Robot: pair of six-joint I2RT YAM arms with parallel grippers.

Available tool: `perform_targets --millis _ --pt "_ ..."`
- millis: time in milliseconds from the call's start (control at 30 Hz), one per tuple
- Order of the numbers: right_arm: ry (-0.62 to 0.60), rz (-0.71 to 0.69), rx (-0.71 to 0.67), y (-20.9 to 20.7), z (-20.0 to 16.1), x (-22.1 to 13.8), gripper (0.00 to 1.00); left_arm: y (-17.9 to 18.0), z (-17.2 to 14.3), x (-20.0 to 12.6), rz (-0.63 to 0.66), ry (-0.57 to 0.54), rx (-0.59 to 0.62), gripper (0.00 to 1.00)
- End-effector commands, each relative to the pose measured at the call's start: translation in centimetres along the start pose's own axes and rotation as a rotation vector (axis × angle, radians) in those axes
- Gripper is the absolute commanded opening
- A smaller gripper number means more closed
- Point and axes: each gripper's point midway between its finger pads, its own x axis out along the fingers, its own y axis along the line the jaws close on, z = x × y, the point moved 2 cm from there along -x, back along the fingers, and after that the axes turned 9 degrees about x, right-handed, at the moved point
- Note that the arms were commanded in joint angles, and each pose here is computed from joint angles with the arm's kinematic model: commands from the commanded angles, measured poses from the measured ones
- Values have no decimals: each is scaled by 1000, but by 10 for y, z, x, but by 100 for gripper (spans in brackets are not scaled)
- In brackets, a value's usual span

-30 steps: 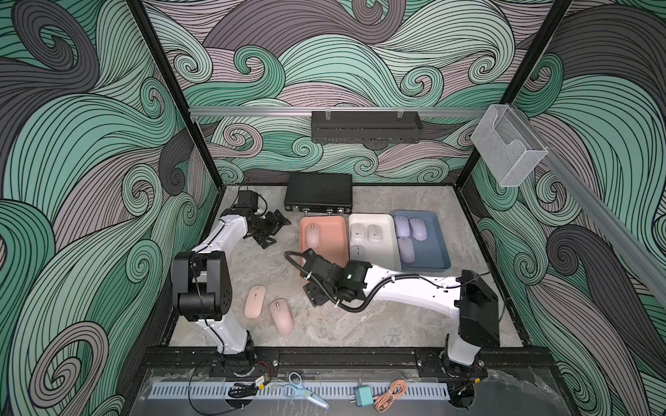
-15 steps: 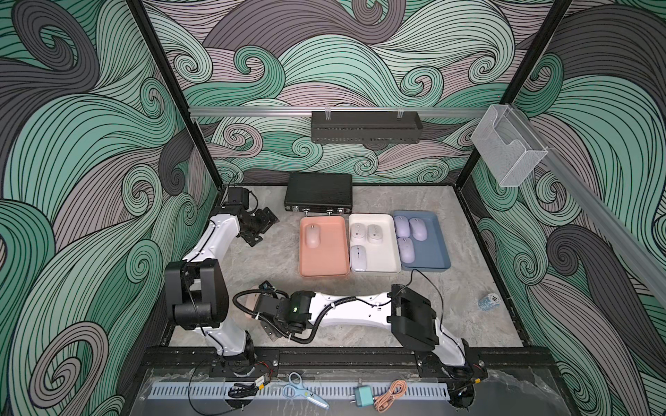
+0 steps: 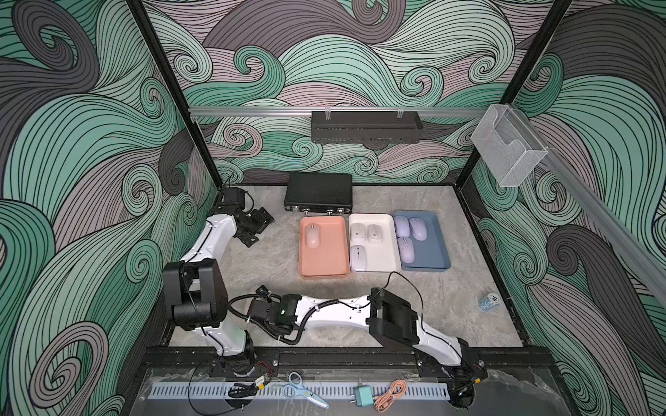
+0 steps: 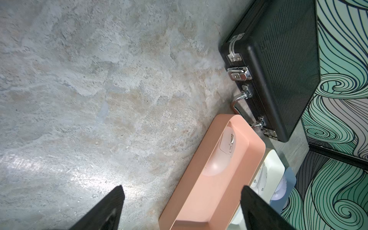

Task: Place the mice by color into the storage box
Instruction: Pick up the mouse from the center of the board, then place the mouse in the storage box.

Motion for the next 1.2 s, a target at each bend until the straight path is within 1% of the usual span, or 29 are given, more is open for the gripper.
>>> perform_targets --millis 0,133,233,433,600,733,800,900,1033,1100,1167 --pt "11 -51 37 -11 -3 7 67 -7 5 -15 -21 -29 9 90" --pt "-8 -49 49 -14 -1 3 61 -7 6 -16 -21 -32 7 90" --pt "-41 -33 48 -17 4 -9 58 -7 6 -16 -22 -33 7 90" --pt "-125 -31 60 -30 18 -48 57 -7 6 -18 -21 -37 10 90" --pt "-186 -47 92 -55 29 -85 56 -6 7 -16 -20 -39 8 90" --pt "-214 -73 148 -93 45 -109 56 -9 3 -11 -41 -15 2 90" --pt "-238 -115 176 -120 58 -118 56 -13 0 -9 -53 -13 7 90" --pt "-247 -167 235 -161 78 -122 56 -24 -11 -3 -71 9 35 90" --pt "-269 -268 315 -212 105 -111 56 -52 -34 9 -139 79 93 90" --pt "-261 -292 357 -230 116 -98 55 -63 -42 10 -146 90 137 90" --pt "-259 -317 386 -246 126 -86 55 -66 -46 8 -136 84 164 90"
